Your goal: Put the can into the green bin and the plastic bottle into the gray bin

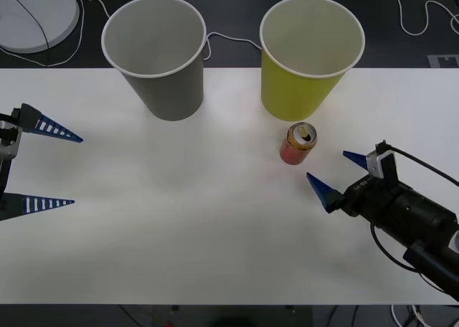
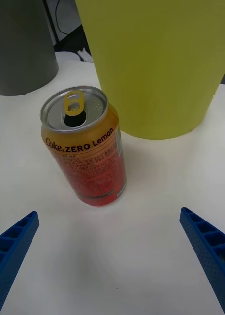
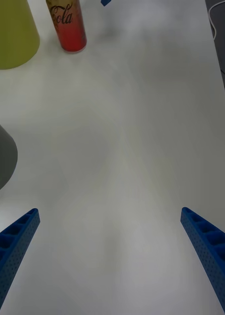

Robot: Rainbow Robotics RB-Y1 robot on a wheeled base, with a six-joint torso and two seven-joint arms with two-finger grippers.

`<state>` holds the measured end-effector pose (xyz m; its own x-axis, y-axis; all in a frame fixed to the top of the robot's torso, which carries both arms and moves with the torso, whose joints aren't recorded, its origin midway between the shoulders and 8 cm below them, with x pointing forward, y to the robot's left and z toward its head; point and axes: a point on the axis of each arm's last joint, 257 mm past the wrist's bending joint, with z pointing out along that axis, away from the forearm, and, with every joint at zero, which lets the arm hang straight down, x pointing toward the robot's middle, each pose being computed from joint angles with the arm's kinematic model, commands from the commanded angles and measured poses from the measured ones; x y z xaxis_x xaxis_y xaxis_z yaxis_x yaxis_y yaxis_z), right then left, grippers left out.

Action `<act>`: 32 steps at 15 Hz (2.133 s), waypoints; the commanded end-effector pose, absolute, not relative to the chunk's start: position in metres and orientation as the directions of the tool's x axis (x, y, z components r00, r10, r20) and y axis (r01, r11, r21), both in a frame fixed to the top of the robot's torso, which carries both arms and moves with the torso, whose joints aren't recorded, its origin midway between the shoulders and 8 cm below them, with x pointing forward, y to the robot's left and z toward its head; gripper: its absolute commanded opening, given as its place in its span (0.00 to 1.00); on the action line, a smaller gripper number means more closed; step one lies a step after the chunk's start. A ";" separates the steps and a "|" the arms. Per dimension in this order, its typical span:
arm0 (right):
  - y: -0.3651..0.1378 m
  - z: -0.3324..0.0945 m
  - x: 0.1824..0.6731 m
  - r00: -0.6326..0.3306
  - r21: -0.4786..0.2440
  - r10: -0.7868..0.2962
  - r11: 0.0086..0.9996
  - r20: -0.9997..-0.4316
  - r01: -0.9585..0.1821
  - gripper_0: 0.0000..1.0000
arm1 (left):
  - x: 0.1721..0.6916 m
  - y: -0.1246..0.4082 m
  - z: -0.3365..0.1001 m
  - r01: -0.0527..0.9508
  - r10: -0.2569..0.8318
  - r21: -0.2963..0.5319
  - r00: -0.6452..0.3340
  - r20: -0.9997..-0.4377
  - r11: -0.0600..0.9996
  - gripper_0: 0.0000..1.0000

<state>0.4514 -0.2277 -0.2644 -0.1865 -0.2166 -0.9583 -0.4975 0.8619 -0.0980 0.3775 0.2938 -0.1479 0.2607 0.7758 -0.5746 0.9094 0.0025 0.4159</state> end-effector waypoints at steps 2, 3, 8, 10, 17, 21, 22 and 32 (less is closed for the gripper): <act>-0.222 -0.263 0.458 -0.175 -0.102 -0.208 0.874 -0.962 -0.476 1.00 | 0.377 0.294 -0.148 0.909 0.776 0.416 0.261 -0.574 0.002 1.00; -0.219 -0.259 0.461 -0.162 -0.110 -0.209 0.875 -0.965 -0.472 1.00 | 0.377 0.294 -0.148 0.909 0.776 0.416 0.261 -0.574 0.002 1.00; -0.207 -0.251 0.469 -0.124 -0.129 -0.210 0.874 -0.970 -0.469 1.00 | 0.377 0.294 -0.148 0.909 0.776 0.416 0.261 -0.574 0.002 1.00; -0.201 -0.247 0.471 -0.108 -0.141 -0.217 0.867 -0.970 -0.479 1.00 | 0.377 0.294 -0.148 0.909 0.776 0.416 0.261 -0.574 0.002 1.00; -0.186 -0.257 0.490 -0.088 -0.184 -0.254 0.861 -0.963 -0.474 1.00 | 0.377 0.294 -0.148 0.909 0.776 0.416 0.261 -0.574 0.002 1.00; -0.176 -0.262 0.507 -0.080 -0.193 -0.259 0.863 -0.963 -0.467 1.00 | 0.377 0.294 -0.148 0.909 0.776 0.416 0.261 -0.574 0.002 1.00; -0.174 -0.264 0.510 -0.082 -0.195 -0.262 0.863 -0.962 -0.466 1.00 | 0.377 0.294 -0.148 0.909 0.776 0.416 0.261 -0.574 0.002 1.00; -0.160 -0.265 0.525 -0.069 -0.211 -0.275 0.854 -0.959 -0.475 0.79 | 0.377 0.294 -0.148 0.909 0.776 0.416 0.261 -0.574 0.002 1.00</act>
